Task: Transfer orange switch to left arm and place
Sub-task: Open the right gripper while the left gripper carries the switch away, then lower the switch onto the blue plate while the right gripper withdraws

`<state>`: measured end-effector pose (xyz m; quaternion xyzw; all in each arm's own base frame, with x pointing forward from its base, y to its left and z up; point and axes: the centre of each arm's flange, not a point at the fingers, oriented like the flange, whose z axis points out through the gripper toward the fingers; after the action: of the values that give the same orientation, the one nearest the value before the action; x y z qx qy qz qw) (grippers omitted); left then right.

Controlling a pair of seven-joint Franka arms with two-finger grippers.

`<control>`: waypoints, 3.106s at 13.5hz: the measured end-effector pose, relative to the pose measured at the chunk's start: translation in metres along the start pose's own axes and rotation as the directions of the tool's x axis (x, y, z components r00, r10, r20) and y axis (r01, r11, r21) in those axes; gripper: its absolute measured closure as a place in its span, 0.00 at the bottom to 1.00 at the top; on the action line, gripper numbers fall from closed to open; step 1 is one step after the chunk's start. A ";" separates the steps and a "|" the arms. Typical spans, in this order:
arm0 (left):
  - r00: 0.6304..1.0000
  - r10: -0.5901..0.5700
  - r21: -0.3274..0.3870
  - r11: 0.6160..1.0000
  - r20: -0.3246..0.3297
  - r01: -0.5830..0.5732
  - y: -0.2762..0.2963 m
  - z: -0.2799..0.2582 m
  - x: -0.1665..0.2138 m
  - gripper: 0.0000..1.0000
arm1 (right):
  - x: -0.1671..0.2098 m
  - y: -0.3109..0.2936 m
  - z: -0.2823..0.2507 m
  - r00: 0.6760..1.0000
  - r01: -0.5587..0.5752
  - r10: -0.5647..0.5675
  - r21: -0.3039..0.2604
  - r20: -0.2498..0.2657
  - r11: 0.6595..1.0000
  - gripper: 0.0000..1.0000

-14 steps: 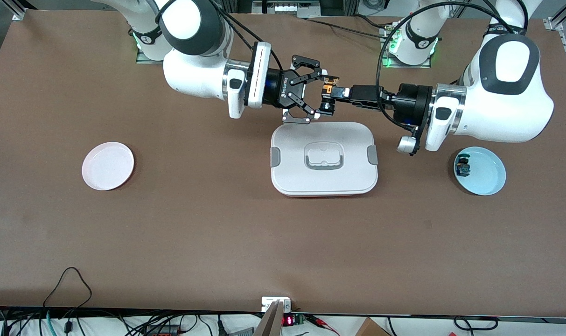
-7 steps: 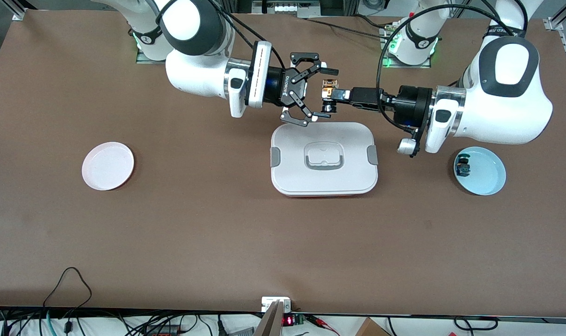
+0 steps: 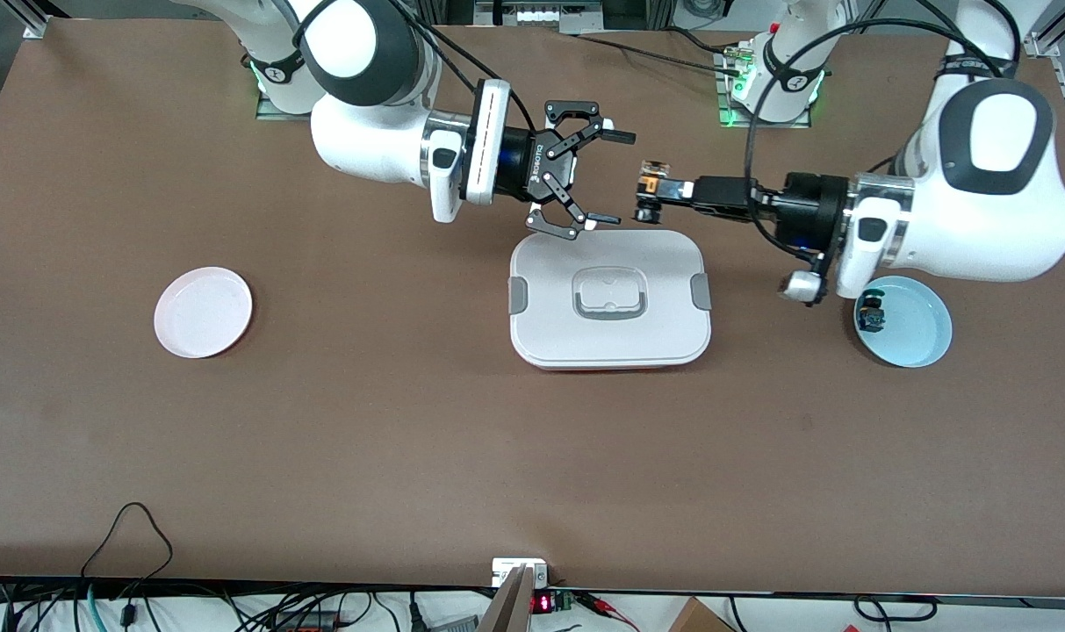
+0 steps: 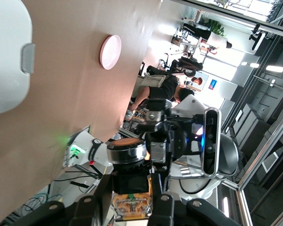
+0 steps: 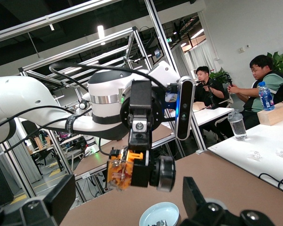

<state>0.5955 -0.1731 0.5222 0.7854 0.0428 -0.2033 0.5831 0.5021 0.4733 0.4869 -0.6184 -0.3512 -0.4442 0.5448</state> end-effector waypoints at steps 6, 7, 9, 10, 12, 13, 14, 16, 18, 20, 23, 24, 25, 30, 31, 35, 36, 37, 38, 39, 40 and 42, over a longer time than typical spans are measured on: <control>1.000 0.001 0.189 0.982 0.025 -0.005 -0.073 -0.097 -0.007 0.64 | -0.008 0.006 -0.012 1.000 -0.006 0.007 -0.023 0.017 1.000 0.00; 0.999 -0.007 0.269 0.963 0.035 -0.003 -0.081 -0.108 -0.011 0.64 | -0.008 0.006 -0.017 1.000 -0.006 0.006 -0.030 0.019 1.000 0.00; 0.999 -0.020 0.367 0.930 0.048 0.001 -0.086 -0.123 -0.019 0.64 | -0.004 0.011 -0.033 1.000 -0.004 0.005 -0.054 0.020 0.999 0.00; 0.999 -0.028 0.393 0.919 0.044 0.008 -0.088 -0.131 -0.023 0.64 | -0.005 0.015 -0.043 1.000 -0.006 0.008 -0.068 0.023 0.998 0.00; 0.997 -0.066 0.487 0.873 0.031 0.042 -0.104 -0.150 -0.028 0.64 | -0.014 0.023 -0.060 0.999 -0.024 0.026 -0.062 0.026 0.998 0.00; 0.996 -0.081 0.539 0.840 0.023 0.056 -0.113 -0.159 -0.030 0.64 | -0.020 0.029 -0.068 0.999 -0.034 0.035 -0.047 0.023 0.998 0.00; 0.995 -0.095 0.595 0.801 0.015 0.067 -0.122 -0.167 -0.032 0.64 | -0.025 0.036 -0.077 0.999 -0.042 0.043 -0.038 0.020 0.998 0.00; 0.992 -0.126 0.715 0.693 0.001 0.088 -0.137 -0.180 -0.035 0.64 | -0.032 0.049 -0.093 0.999 -0.041 0.041 -0.012 0.018 0.999 0.00; 0.989 -0.145 0.809 0.578 -0.027 0.107 -0.148 -0.193 -0.035 0.64 | -0.033 0.059 -0.107 0.999 -0.029 0.028 0.031 0.021 0.999 0.00; 0.987 -0.149 0.880 0.459 -0.058 0.121 -0.160 -0.205 -0.032 0.64 | -0.031 0.069 -0.123 0.999 -0.004 0.001 0.079 0.044 0.997 0.00; 0.989 -0.122 0.949 0.295 -0.079 0.112 -0.193 -0.209 -0.019 0.64 | -0.028 0.085 -0.156 0.988 -0.023 -0.001 0.156 0.152 0.988 0.00; 0.991 -0.107 0.960 0.259 -0.078 0.103 -0.208 -0.207 -0.014 0.64 | -0.027 0.091 -0.170 0.983 -0.043 0.010 0.178 0.185 0.983 0.00; 0.993 -0.089 0.966 0.241 -0.077 0.097 -0.224 -0.204 -0.010 0.64 | -0.026 0.097 -0.186 0.976 -0.065 0.021 0.198 0.216 0.978 0.00; 0.998 -0.011 0.982 0.178 -0.057 0.058 -0.286 -0.190 -0.003 0.64 | -0.028 0.124 -0.271 0.911 -0.221 0.129 0.201 0.392 0.954 0.00; 0.998 0.014 0.986 0.160 -0.056 0.053 -0.297 -0.191 -0.003 0.64 | -0.028 0.127 -0.285 0.885 -0.259 0.160 0.175 0.438 0.950 0.00; 0.988 0.129 0.991 0.121 -0.079 0.063 -0.356 -0.219 -0.016 0.64 | -0.031 0.139 -0.332 0.749 -0.375 0.306 -0.005 0.587 0.927 0.00; 0.987 0.141 0.991 0.120 -0.077 0.060 -0.367 -0.223 -0.018 0.64 | -0.033 0.141 -0.341 0.701 -0.418 0.369 -0.067 0.610 0.906 0.00; 0.985 0.156 0.992 0.114 -0.069 0.051 -0.375 -0.224 -0.017 0.64 | -0.034 0.142 -0.346 0.651 -0.467 0.441 -0.132 0.617 0.874 0.00; 0.983 0.174 0.993 0.113 -0.062 0.043 -0.381 -0.225 -0.014 0.64 | -0.031 0.142 -0.349 0.596 -0.517 0.522 -0.205 0.611 0.831 0.00; 0.980 0.193 0.994 0.107 -0.052 0.032 -0.388 -0.227 -0.012 0.64 | -0.025 0.143 -0.353 0.533 -0.554 0.596 -0.285 0.601 0.783 0.00; 0.977 0.208 0.994 0.103 -0.043 0.022 -0.397 -0.230 -0.010 0.64 | -0.019 0.144 -0.357 0.468 -0.564 0.652 -0.367 0.596 0.740 0.00; 0.976 0.214 0.993 0.115 -0.045 0.021 -0.412 -0.235 -0.010 0.64 | -0.009 0.144 -0.364 0.362 -0.544 0.729 -0.503 0.581 0.672 0.00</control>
<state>0.5240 0.1783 0.2113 0.9891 -0.1022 -0.0714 -0.0785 0.5703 0.0918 0.4311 -0.8856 -0.2193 0.0625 0.4046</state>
